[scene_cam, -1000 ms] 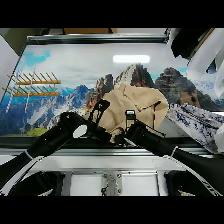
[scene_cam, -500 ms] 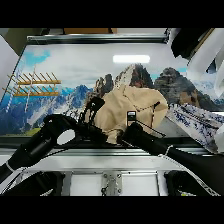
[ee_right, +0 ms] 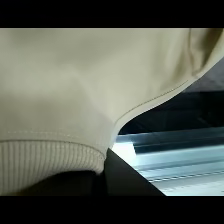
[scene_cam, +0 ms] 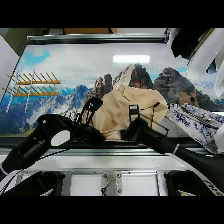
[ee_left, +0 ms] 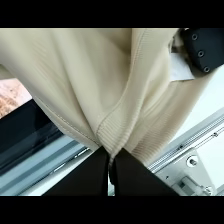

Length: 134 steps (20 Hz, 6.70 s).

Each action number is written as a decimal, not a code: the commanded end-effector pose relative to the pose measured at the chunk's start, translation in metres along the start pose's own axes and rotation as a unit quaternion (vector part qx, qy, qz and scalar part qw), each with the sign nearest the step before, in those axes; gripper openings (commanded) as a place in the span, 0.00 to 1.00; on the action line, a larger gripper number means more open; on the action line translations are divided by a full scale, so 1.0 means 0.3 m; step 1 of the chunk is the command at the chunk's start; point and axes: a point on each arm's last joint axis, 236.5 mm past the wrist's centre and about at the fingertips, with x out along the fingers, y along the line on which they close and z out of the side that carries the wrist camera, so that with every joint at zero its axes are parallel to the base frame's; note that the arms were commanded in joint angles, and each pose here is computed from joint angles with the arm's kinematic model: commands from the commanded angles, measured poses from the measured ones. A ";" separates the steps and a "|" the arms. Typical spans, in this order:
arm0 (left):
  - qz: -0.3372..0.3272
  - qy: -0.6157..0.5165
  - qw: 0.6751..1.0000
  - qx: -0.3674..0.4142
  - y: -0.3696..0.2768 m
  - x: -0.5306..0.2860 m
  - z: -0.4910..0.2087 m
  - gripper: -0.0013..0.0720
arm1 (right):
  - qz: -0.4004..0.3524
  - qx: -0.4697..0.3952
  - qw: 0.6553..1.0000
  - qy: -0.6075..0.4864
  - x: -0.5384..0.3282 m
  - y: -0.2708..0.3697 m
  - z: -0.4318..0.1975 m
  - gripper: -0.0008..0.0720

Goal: Fold the clothes and pants, and hang the long-sleeved shirts on hangers.

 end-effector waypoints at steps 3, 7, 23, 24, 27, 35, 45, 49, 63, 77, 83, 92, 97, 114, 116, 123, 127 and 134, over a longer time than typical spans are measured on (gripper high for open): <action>-0.020 -0.074 0.995 0.060 -0.098 -0.207 0.216 0.04 | 0.059 -0.068 0.996 -0.023 -0.459 -0.245 0.203 0.05; -0.013 -0.086 0.993 0.085 -0.105 -0.349 0.330 0.04 | 0.090 -0.032 0.989 -0.111 -0.790 -0.379 0.295 0.05; -0.052 0.042 0.996 -0.054 0.013 -0.012 0.084 0.04 | 0.029 -0.101 0.994 0.010 -0.521 -0.214 0.159 0.05; -0.052 0.040 0.997 -0.048 0.009 -0.002 0.123 0.04 | 0.020 -0.097 0.995 0.025 -0.483 -0.228 0.179 0.05; -0.051 0.051 0.997 -0.027 0.002 0.023 0.190 0.04 | 0.009 -0.095 0.994 0.049 -0.421 -0.244 0.208 0.05; -0.047 0.063 0.996 -0.044 0.038 0.098 0.069 0.04 | 0.057 -0.116 0.991 0.039 -0.425 -0.147 0.173 0.05; -0.051 -0.032 0.997 -0.048 0.104 -0.120 0.261 0.96 | 0.059 -0.109 0.992 0.035 -0.425 -0.139 0.179 0.05; -0.011 -0.087 0.991 -0.097 0.332 -0.241 0.342 0.96 | 0.059 -0.109 0.992 0.035 -0.425 -0.139 0.178 0.05; 0.244 -0.074 0.914 -0.316 1.433 -0.269 0.043 0.96 | 0.059 -0.109 0.992 0.035 -0.425 -0.139 0.178 0.05; 0.365 0.018 0.893 -0.262 1.925 -0.029 -0.032 0.96 | 0.059 -0.109 0.992 0.035 -0.425 -0.139 0.178 0.05; 0.367 0.052 0.895 -0.247 1.979 0.089 -0.096 0.96 | 0.058 -0.109 0.992 0.035 -0.425 -0.139 0.178 0.05; 0.361 0.060 0.896 -0.253 2.000 0.135 -0.134 0.76 | 0.059 -0.109 0.992 0.035 -0.425 -0.139 0.178 0.05; 0.360 0.063 0.896 -0.254 1.995 0.137 -0.136 0.52 | 0.059 -0.109 0.992 0.035 -0.425 -0.139 0.178 0.05; 0.391 0.008 0.888 -0.242 1.936 -0.102 -0.007 0.04 | 0.059 -0.109 0.992 0.035 -0.425 -0.139 0.178 0.05; 0.398 -0.007 0.887 -0.234 1.884 -0.186 0.042 0.04 | 0.059 -0.109 0.992 0.035 -0.425 -0.139 0.178 0.05; 0.402 -0.032 0.892 -0.206 1.694 -0.343 0.167 0.04 | 0.059 -0.109 0.992 0.035 -0.425 -0.139 0.178 0.05; 0.320 0.012 0.939 -0.125 1.460 -0.330 0.195 0.04 | 0.059 -0.109 0.992 0.035 -0.425 -0.139 0.178 0.05; 0.052 -0.010 0.994 0.095 0.866 -0.362 0.253 0.04 | 0.059 -0.109 0.992 0.035 -0.425 -0.139 0.178 0.05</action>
